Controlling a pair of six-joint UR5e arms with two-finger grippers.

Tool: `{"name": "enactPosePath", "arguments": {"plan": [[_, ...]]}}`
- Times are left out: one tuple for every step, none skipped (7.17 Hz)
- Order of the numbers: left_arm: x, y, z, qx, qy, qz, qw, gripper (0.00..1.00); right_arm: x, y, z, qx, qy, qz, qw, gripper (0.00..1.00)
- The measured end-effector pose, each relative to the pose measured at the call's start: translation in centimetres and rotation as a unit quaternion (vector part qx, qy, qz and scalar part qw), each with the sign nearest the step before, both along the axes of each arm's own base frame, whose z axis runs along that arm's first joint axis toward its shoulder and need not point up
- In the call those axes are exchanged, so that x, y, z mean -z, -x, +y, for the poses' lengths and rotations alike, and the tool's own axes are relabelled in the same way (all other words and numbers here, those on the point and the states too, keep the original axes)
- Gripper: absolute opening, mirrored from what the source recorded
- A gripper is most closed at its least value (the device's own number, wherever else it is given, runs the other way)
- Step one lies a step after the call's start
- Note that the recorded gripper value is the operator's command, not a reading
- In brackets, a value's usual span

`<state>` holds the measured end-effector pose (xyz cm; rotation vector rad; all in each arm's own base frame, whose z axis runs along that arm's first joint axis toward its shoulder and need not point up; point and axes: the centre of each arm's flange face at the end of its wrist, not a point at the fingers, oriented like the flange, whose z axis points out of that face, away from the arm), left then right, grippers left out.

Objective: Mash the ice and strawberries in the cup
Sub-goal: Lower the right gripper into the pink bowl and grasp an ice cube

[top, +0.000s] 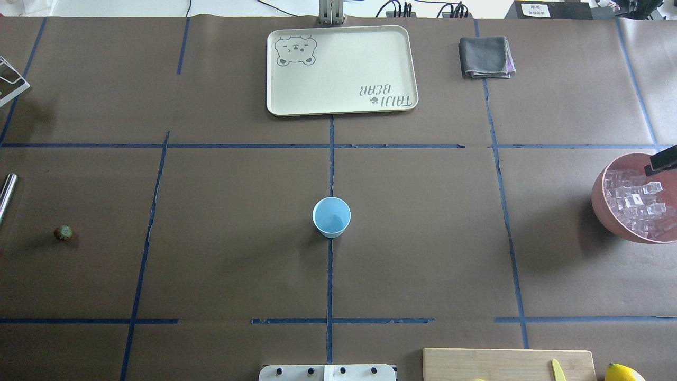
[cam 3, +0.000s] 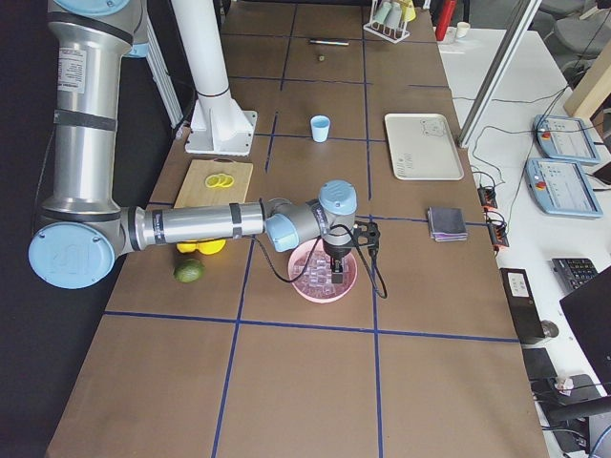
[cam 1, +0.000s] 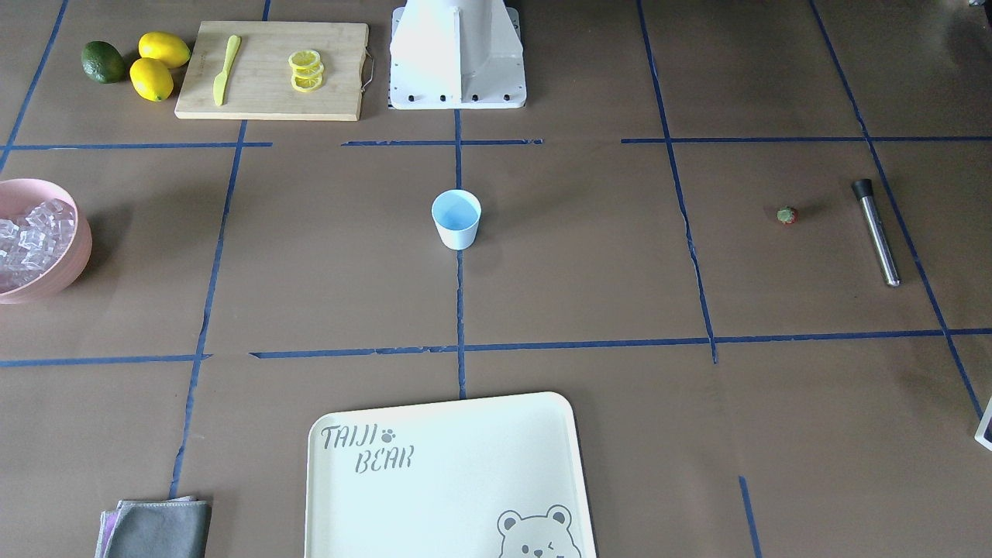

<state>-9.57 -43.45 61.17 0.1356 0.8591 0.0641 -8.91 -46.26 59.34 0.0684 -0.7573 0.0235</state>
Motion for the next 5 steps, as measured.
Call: {"name": "enactPosePath", "arguments": {"plan": [[0.0, 0.0, 0.0, 0.0, 0.0, 0.0, 1.0, 1.0, -0.7, 0.5, 0.0, 0.004, 0.003, 0.005, 1.0, 0.77], [0.0, 0.0, 0.0, 0.0, 0.0, 0.0, 1.0, 1.0, -1.2, 0.8, 0.0, 0.007, 0.007, 0.008, 0.9999, 0.77], [0.0, 0.0, 0.0, 0.0, 0.0, 0.0, 1.0, 1.0, -1.5, 1.0, 0.1, 0.009, 0.009, 0.01, 0.9999, 0.74], [0.0, 0.0, 0.0, 0.0, 0.0, 0.001, 1.0, 1.0, -1.7, 1.1, 0.1, 0.011, 0.011, 0.011, 0.9998, 0.69], [0.0, 0.0, 0.0, 0.0, 0.0, 0.001, 1.0, 1.0, -1.8, 1.3, 0.2, 0.013, 0.012, 0.011, 0.9998, 0.69]]}}
